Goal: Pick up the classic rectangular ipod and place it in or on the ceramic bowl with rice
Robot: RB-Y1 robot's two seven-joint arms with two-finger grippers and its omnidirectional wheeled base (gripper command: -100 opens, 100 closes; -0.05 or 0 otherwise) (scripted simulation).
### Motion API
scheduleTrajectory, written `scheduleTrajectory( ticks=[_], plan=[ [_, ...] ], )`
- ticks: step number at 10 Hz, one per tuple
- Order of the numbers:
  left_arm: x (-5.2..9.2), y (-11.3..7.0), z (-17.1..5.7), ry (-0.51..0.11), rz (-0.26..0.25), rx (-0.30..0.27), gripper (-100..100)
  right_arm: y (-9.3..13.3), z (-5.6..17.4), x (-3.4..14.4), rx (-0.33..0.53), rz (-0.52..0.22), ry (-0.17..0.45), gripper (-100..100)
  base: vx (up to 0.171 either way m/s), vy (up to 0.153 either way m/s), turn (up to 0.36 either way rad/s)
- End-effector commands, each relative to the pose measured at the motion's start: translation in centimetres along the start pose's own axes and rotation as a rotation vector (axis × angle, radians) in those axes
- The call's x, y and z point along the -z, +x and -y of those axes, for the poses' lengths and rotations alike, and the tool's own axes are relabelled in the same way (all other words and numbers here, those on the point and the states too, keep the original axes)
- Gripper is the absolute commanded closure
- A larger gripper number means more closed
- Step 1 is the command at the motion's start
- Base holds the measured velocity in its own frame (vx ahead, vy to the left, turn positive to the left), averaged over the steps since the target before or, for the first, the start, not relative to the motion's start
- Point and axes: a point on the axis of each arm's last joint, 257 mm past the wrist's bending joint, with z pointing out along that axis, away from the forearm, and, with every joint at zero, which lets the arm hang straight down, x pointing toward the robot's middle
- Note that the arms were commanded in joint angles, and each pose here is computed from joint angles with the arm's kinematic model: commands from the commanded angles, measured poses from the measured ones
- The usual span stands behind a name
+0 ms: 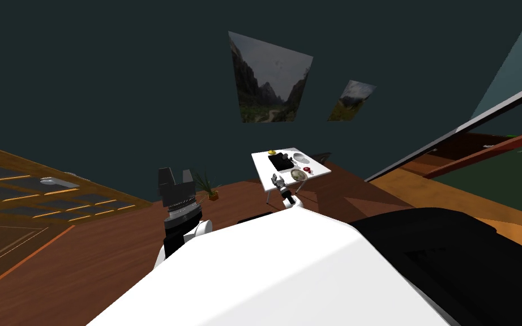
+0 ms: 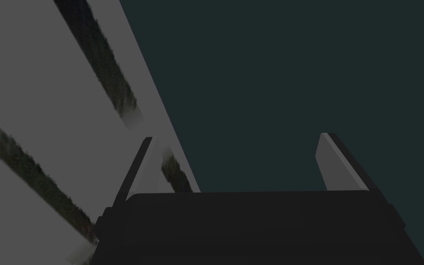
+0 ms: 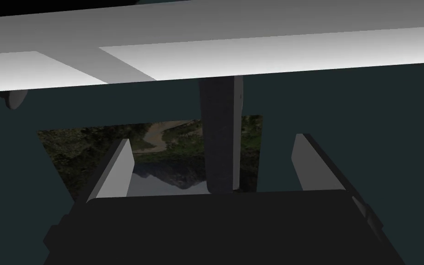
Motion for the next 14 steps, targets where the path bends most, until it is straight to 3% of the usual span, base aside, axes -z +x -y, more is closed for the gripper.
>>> scheduleTrajectory(
  ticks=[1,3,4,5,6,10,11,12,13,14],
  plan=[
    [0.0,0.0,0.0,0.0,0.0,0.0,0,0.7,-0.2,0.3,0.013,-0.009,-0.006,-100,-0.004,0.026,-0.074],
    [0.0,0.0,0.0,0.0,0.0,0.0,0,0.8,-0.2,0.3,0.013,-0.011,-0.006,-100,-0.005,0.014,-0.027],
    [0.0,0.0,0.0,0.0,0.0,0.0,0,0.8,-0.3,0.3,0.015,-0.011,-0.007,0,0.0,0.0,0.0],
    [0.0,0.0,0.0,0.0,0.0,0.0,0,0.8,-0.3,0.3,0.015,-0.011,-0.007,-100,0.0,0.0,0.0],
    [0.0,0.0,0.0,0.0,0.0,0.0,0,0.8,-0.3,0.3,0.015,-0.011,-0.007,100,0.0,0.0,0.0],
    [0.0,0.0,0.0,0.0,0.0,0.0,0,0.8,-0.3,0.3,0.015,-0.01,-0.007,100,0.0,0.0,0.0],
    [0.0,0.0,0.0,0.0,0.0,0.0,0,0.8,-0.3,0.3,0.015,-0.01,-0.007,0,0.0,0.0,0.0],
    [0.0,0.0,0.0,0.0,0.0,0.0,0,0.8,-0.3,0.3,0.015,-0.01,-0.007,100,0.0,0.0,0.0],
    [0.0,0.0,0.0,0.0,0.0,0.0,0,0.8,-0.3,0.3,0.015,-0.01,-0.007,0,0.0,0.0,0.0],
    [0.0,0.0,0.0,0.0,0.0,0.0,0,-0.5,0.7,-0.9,0.017,0.008,-0.01,100,-0.054,0.01,0.025]
  ],
)
